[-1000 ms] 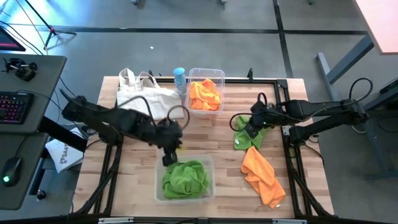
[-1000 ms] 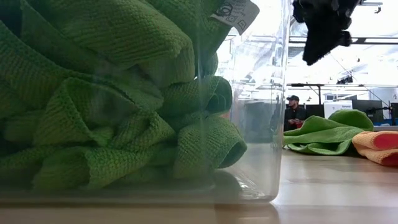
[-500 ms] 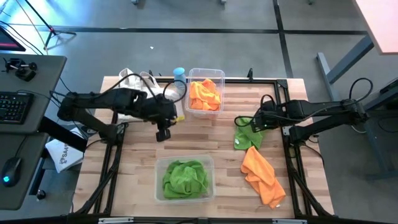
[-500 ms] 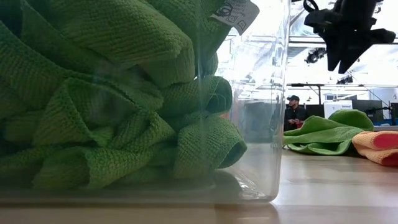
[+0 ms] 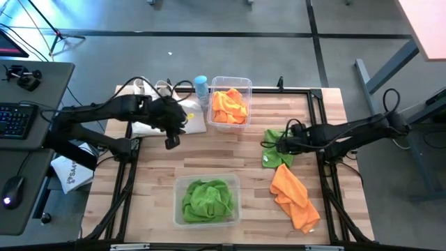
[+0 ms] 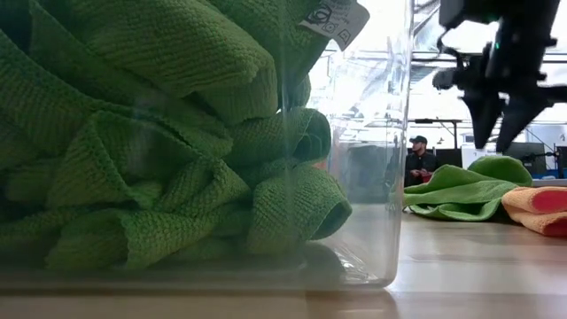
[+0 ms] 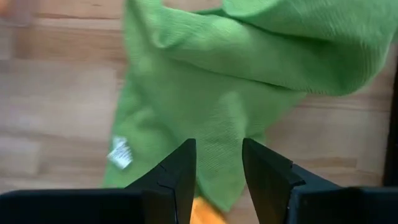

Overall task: Sort microfiber towel by color & place in baskets
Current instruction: Put the green microfiber cloth into the bottom transparent bin

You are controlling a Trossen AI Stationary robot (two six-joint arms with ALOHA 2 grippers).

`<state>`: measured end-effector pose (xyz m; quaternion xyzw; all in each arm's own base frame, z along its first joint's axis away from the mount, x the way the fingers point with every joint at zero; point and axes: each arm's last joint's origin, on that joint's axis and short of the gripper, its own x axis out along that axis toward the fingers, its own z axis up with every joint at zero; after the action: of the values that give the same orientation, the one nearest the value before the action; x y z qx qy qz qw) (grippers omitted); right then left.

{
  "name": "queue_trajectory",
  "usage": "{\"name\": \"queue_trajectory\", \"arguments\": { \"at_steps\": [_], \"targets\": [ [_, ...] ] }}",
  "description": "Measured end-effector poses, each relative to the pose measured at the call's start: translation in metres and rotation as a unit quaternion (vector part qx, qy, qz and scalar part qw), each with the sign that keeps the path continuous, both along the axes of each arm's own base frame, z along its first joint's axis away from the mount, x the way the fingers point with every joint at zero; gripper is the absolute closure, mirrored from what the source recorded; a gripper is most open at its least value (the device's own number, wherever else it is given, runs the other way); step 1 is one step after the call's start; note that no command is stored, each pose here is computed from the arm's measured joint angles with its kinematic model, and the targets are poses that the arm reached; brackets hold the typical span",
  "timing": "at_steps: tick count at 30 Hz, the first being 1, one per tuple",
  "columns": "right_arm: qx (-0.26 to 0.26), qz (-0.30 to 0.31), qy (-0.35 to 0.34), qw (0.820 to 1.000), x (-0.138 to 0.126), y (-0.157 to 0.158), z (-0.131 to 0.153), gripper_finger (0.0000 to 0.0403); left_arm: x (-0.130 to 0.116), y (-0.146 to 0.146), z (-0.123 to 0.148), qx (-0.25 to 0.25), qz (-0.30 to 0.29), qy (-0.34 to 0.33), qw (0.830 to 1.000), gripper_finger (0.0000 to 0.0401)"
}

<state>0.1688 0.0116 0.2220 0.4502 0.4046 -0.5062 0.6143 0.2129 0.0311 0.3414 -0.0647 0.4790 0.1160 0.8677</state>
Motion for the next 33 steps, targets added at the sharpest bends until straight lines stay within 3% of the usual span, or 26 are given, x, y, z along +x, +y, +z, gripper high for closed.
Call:
{"name": "queue_trajectory", "arguments": {
  "at_steps": [6, 12, 15, 18, 24, 28, 33],
  "targets": [
    [0.004, -0.036, 0.004, 0.999, -0.009, -0.003, -0.039, 0.0248, -0.013, 0.006, 0.001, 0.006, -0.007, -0.049, 0.999, 0.0309],
    [0.000, -0.036, -0.007, 0.999, -0.017, -0.006, -0.070, 0.0219, -0.016, 0.010, 0.004, 0.024, -0.017, -0.058, 0.998, 0.0309],
    [0.019, -0.033, -0.028, 0.999, -0.017, -0.006, -0.081, 0.0221, -0.017, 0.012, 0.003, 0.025, -0.013, -0.057, 0.998, 0.0309],
    [0.028, -0.012, -0.049, 0.998, -0.014, -0.005, -0.084, 0.0249, -0.016, 0.012, 0.004, 0.025, -0.012, -0.061, 0.998, 0.0309],
    [0.016, 0.032, -0.067, 0.997, -0.005, -0.004, -0.075, 0.0384, -0.013, 0.013, 0.006, 0.017, 0.005, -0.080, 0.997, 0.0309],
    [-0.015, 0.096, -0.081, 0.992, 0.009, -0.004, -0.051, 0.0380, -0.005, 0.013, 0.009, 0.008, 0.020, -0.115, 0.993, 0.0309],
    [-0.067, 0.152, -0.064, 0.984, 0.021, -0.005, 0.006, 0.0397, 0.009, 0.009, 0.011, -0.012, -0.008, -0.157, 0.987, 0.0309]
  ]
}}
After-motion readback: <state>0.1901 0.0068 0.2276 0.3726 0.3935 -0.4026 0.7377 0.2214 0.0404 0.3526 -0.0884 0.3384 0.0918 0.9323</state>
